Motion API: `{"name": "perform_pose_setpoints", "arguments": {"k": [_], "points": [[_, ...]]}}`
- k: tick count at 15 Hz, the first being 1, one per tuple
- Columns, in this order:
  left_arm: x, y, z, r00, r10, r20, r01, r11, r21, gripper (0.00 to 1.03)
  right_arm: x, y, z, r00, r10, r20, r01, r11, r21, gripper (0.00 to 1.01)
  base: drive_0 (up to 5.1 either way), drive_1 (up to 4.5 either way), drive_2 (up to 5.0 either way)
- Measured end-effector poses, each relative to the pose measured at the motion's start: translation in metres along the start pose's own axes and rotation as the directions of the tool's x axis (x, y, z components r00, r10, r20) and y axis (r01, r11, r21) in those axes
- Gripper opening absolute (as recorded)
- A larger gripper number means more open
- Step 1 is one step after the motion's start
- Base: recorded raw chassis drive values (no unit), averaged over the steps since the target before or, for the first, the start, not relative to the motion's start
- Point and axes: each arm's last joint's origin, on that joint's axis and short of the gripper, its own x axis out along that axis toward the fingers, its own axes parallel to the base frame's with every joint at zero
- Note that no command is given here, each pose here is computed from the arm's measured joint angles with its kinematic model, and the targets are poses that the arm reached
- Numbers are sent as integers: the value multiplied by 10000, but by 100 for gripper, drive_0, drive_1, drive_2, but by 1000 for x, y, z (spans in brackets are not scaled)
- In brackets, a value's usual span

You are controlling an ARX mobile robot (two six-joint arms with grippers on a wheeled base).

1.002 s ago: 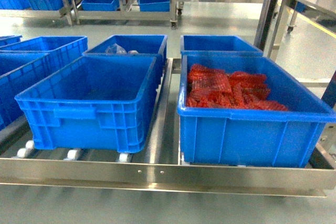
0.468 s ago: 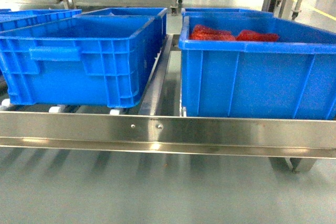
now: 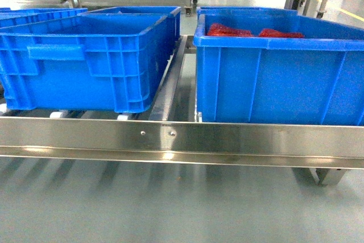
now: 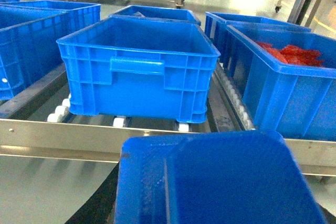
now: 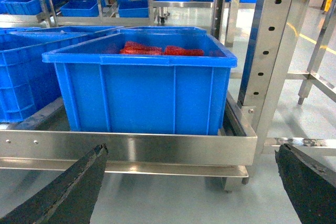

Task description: Pick blue part to blue bin on bottom shelf

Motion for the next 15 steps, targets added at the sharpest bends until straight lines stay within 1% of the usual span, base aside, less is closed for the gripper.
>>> {"name": "perform_pose_setpoints", "arguments": {"k": [11, 15], "points": [[0, 0, 0, 10000, 11, -23, -11, 10000, 12, 43, 0, 0, 0, 10000, -8, 8, 8, 10000, 0, 98, 0, 0, 0], [1, 0, -1, 10000, 1, -72, -1, 10000, 36, 43, 0, 0, 0, 10000, 0, 0, 0, 10000, 0, 98, -6, 419, -432]]}}
